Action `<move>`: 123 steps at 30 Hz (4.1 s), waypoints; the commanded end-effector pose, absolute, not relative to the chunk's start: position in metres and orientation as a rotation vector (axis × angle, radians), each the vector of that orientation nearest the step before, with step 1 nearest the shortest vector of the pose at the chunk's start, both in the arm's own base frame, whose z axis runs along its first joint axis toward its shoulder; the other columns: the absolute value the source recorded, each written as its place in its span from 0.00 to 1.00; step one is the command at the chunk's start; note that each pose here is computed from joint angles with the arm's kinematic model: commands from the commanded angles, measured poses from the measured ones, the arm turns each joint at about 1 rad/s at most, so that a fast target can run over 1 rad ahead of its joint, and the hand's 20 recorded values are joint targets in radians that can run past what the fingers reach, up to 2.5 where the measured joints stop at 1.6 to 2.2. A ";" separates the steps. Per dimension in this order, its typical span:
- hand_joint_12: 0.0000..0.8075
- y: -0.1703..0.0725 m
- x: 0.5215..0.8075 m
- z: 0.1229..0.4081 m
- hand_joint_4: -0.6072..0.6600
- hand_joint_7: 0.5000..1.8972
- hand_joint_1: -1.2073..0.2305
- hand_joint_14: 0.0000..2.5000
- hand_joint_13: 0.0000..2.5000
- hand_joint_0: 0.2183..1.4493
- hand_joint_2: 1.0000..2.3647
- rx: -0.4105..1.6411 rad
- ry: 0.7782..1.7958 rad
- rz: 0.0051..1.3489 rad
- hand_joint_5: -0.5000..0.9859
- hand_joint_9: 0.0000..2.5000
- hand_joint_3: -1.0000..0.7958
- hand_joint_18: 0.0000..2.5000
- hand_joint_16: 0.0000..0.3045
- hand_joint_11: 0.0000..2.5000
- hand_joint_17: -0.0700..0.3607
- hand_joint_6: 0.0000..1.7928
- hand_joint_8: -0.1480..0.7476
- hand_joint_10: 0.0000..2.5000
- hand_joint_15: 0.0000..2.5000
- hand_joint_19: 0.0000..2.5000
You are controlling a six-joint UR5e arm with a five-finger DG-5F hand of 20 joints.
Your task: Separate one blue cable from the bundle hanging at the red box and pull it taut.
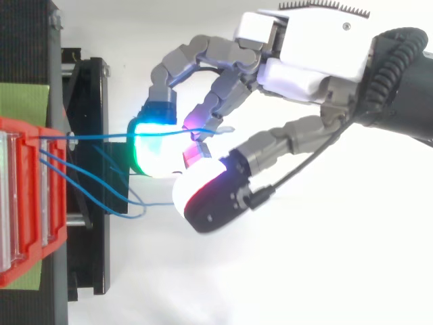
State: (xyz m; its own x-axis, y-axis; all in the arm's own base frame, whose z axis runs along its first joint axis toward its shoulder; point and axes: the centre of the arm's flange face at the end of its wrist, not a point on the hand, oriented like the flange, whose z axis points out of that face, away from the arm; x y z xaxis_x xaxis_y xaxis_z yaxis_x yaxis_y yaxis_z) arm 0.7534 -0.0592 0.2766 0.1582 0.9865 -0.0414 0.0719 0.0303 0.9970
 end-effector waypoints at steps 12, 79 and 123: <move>0.44 -0.070 0.753 0.276 0.52 0.35 0.52 0.01 0.41 0.31 0.00 1.311 1.147 1.019 0.22 0.47 0.29 0.30 0.16 0.50 0.42 0.48 0.49 0.01 0.37 0.30; 0.45 -0.065 0.752 0.277 0.54 0.39 0.34 0.01 0.38 0.33 0.01 1.313 1.155 1.012 0.22 0.47 0.40 0.30 0.16 0.52 0.42 0.53 0.51 0.01 0.37 0.30; 0.44 -0.058 0.753 0.279 0.43 0.59 0.30 0.01 0.37 0.45 0.01 1.318 1.160 1.009 0.22 0.46 0.40 0.28 0.15 0.51 0.40 0.55 0.50 0.01 0.35 0.30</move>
State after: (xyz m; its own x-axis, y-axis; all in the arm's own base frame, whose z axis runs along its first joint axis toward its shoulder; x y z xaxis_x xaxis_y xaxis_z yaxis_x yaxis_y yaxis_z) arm 0.7526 -0.0592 0.2787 0.1745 0.9834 -0.0494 0.0900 0.0340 0.9954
